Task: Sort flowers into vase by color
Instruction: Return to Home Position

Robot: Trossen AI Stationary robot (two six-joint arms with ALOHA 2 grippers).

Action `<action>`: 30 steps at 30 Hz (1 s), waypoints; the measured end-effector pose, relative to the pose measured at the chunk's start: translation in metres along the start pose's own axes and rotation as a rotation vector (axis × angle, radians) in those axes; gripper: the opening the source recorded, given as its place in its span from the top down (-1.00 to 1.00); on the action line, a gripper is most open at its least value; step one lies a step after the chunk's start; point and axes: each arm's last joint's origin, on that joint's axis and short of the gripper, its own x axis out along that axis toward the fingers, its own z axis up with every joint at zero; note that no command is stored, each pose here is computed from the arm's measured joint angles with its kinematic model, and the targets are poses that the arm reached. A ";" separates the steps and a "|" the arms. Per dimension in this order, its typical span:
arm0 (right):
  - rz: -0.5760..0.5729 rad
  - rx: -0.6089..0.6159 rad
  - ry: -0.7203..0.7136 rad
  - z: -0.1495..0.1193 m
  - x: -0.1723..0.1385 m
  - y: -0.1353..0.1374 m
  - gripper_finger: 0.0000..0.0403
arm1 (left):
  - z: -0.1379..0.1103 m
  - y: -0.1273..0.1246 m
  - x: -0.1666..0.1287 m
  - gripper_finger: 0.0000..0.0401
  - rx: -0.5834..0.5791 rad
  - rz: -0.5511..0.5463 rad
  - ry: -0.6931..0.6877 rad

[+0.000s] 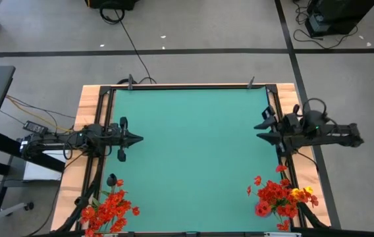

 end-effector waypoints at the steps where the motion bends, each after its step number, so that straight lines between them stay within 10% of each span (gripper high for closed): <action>1: -0.002 0.017 0.002 -0.008 -0.004 -0.001 0.30 | 0.000 0.000 0.000 0.92 0.000 0.000 0.000; 30: -0.078 0.103 0.241 -0.114 -0.021 -0.016 0.30 | 0.000 0.000 0.000 0.92 0.000 0.000 0.000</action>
